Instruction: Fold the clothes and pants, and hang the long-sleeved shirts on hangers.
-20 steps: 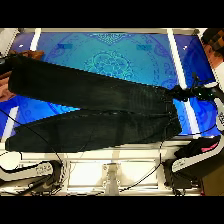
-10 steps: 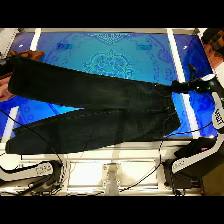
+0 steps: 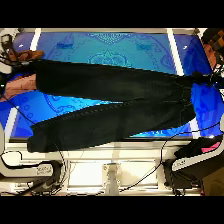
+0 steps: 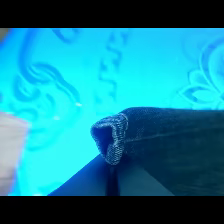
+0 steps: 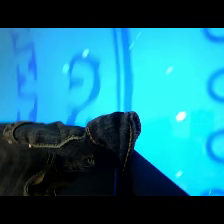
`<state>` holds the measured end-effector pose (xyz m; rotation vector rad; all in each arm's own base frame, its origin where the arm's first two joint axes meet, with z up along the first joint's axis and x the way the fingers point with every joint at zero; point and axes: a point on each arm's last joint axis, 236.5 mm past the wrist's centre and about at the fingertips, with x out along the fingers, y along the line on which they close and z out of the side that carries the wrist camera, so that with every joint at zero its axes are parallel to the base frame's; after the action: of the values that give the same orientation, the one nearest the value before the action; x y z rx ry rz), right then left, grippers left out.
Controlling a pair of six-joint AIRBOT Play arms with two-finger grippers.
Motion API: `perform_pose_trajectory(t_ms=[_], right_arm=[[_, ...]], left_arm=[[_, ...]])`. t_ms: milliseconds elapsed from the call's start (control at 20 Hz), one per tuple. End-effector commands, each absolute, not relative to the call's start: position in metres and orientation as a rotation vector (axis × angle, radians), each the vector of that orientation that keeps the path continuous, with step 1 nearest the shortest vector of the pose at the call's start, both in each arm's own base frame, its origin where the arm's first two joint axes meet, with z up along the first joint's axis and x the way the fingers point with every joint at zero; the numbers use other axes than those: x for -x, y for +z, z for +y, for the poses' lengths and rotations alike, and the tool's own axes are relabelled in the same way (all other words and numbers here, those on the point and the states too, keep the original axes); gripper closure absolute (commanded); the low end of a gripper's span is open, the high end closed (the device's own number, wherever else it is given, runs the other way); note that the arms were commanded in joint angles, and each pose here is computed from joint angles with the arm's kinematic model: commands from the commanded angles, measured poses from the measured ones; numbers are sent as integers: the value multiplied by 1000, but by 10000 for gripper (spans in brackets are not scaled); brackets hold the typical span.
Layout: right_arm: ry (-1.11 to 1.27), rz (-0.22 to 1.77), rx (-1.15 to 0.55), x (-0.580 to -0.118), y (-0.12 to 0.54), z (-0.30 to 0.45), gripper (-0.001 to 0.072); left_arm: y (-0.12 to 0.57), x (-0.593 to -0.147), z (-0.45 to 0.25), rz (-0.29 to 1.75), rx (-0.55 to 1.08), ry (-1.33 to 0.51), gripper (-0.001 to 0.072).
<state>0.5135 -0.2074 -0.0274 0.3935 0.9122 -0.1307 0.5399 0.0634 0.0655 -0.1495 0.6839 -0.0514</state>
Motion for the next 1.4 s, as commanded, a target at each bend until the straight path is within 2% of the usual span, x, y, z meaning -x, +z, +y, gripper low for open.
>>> perform_pose_trajectory(t_ms=[0, 300, 350, 400, 450, 500, 550, 800, 950, 1050, 1150, 1200, 1350], right_arm=[[-206, 814, -365, -526, -13, -234, 682], [-317, 802, -331, -522, -13, -260, 669], [-317, 802, -331, -522, -13, -260, 471], [-317, 802, -331, -522, -13, -260, 200], [-315, 805, -331, -521, -12, -259, 130], [-315, 812, -318, -519, -10, -260, 130], [-315, 819, -300, -518, -7, -261, 130], [-358, 815, -128, -503, 34, -279, 133], [-399, 815, -108, -481, 59, -296, 152], [-428, 862, -126, -451, 64, -312, 152], [-442, 938, -135, -417, 59, -329, 153], [-446, 978, -148, -401, 53, -336, 152], [-480, 1041, -197, -364, 41, -356, 152]], left_arm=[[34, -559, 40, 693, 183, -53, 673], [11, -583, 19, 647, 161, -47, 671], [6, -583, 18, 656, 162, -48, 670], [2, -583, 18, 661, 162, -48, 626], [1, -583, 21, 663, 162, -44, 441], [1, -583, 25, 661, 161, -38, 205], [4, -583, 33, 653, 165, -24, 53], [61, -575, 84, 550, 176, 59, 50], [104, -546, 108, 545, 173, 72, 67], [99, -502, 113, 707, 93, 25, 66], [75, -434, 109, 971, -13, -113, 77], [65, -404, 105, 1078, -19, -182, 115], [45, -341, 102, 1298, 77, -270, 121]])
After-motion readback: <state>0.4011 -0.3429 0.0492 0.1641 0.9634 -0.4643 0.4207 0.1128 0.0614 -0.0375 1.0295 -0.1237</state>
